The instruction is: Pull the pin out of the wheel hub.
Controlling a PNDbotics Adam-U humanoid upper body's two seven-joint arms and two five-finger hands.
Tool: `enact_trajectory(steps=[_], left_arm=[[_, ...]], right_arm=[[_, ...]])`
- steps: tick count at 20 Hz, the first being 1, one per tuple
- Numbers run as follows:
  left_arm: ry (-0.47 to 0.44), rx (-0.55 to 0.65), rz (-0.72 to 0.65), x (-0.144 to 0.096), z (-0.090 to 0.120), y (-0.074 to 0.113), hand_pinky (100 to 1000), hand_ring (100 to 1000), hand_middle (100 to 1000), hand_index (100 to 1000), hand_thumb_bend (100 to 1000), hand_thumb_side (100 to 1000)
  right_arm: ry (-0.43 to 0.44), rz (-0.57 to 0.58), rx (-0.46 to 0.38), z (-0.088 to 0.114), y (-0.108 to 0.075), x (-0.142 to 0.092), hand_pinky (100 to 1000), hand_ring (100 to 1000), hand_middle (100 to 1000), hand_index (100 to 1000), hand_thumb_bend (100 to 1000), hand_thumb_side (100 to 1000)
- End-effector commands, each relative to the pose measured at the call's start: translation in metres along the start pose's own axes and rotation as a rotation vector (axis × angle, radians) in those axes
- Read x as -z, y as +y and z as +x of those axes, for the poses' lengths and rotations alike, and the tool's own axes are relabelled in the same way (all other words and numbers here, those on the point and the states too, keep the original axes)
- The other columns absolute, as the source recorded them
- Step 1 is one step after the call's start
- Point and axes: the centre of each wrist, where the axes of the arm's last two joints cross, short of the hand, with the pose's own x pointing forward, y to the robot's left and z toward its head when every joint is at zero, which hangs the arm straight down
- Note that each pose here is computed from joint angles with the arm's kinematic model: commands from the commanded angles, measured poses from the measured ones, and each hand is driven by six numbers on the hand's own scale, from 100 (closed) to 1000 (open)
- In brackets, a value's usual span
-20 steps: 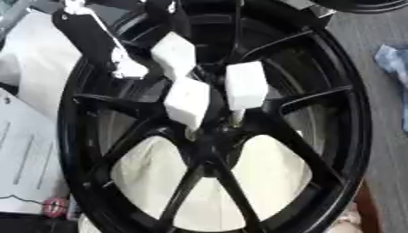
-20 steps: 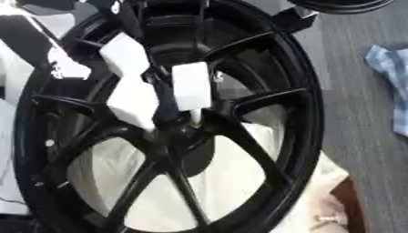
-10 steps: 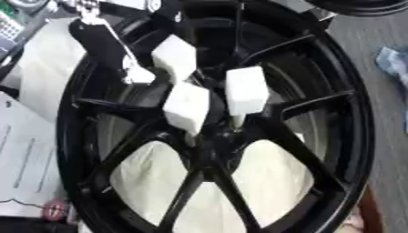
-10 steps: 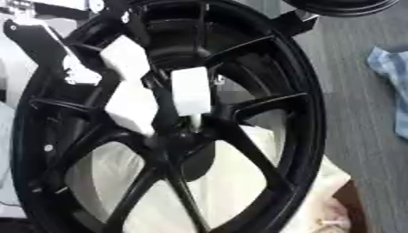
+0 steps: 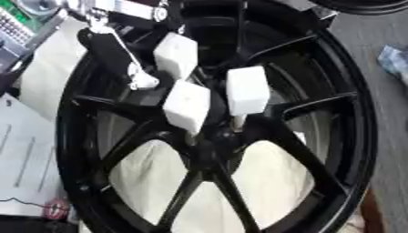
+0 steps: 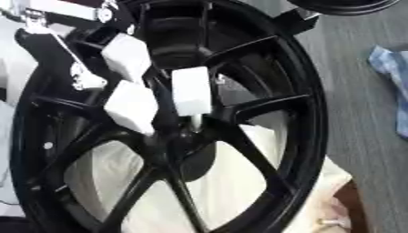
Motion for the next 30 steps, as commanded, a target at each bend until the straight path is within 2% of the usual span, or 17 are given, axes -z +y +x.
enact_trajectory(steps=[1,5,6,10,15,20,24,27,30], left_arm=[[-0.007,0.007,0.024,-0.008,0.002,0.009,822,749,571,755,119,209],[-0.016,0.004,0.042,-0.012,0.005,0.015,797,703,520,706,100,170],[-0.02,0.002,0.045,-0.012,0.005,0.015,789,675,484,669,100,151],[-0.028,-0.014,0.063,-0.016,0.005,0.019,734,587,375,540,100,162],[-0.018,-0.032,0.149,-0.029,0.004,0.032,711,548,323,444,100,182],[-0.013,-0.107,0.271,-0.046,-0.007,0.042,711,535,292,429,100,212],[0.001,-0.19,0.385,-0.068,-0.023,0.045,710,530,281,431,100,238],[0.051,-0.253,0.48,-0.095,-0.043,0.041,715,530,276,435,100,261],[0.124,-0.309,0.561,-0.125,-0.064,0.027,717,528,272,436,100,276]], right_arm=[[-0.015,0.004,-0.015,0.006,-0.001,0.003,901,792,615,703,100,564],[-0.003,0.001,-0.017,0.005,-0.001,0.001,901,793,616,704,100,567],[-0.001,0.0,-0.018,0.005,-0.001,0.001,901,793,617,704,100,567],[-0.001,-0.003,-0.018,0.004,-0.002,0.0,901,794,618,705,100,566],[0.002,-0.001,-0.021,0.004,-0.003,-0.001,900,793,617,704,100,560],[0.004,-0.002,-0.023,0.004,-0.005,-0.003,900,794,618,704,100,556],[0.011,-0.006,-0.028,0.003,-0.007,-0.006,900,794,619,704,100,551],[0.018,-0.012,-0.035,0.002,-0.009,-0.009,899,794,619,704,100,546],[0.019,-0.021,-0.042,0.002,-0.012,-0.011,899,794,619,704,100,543]])
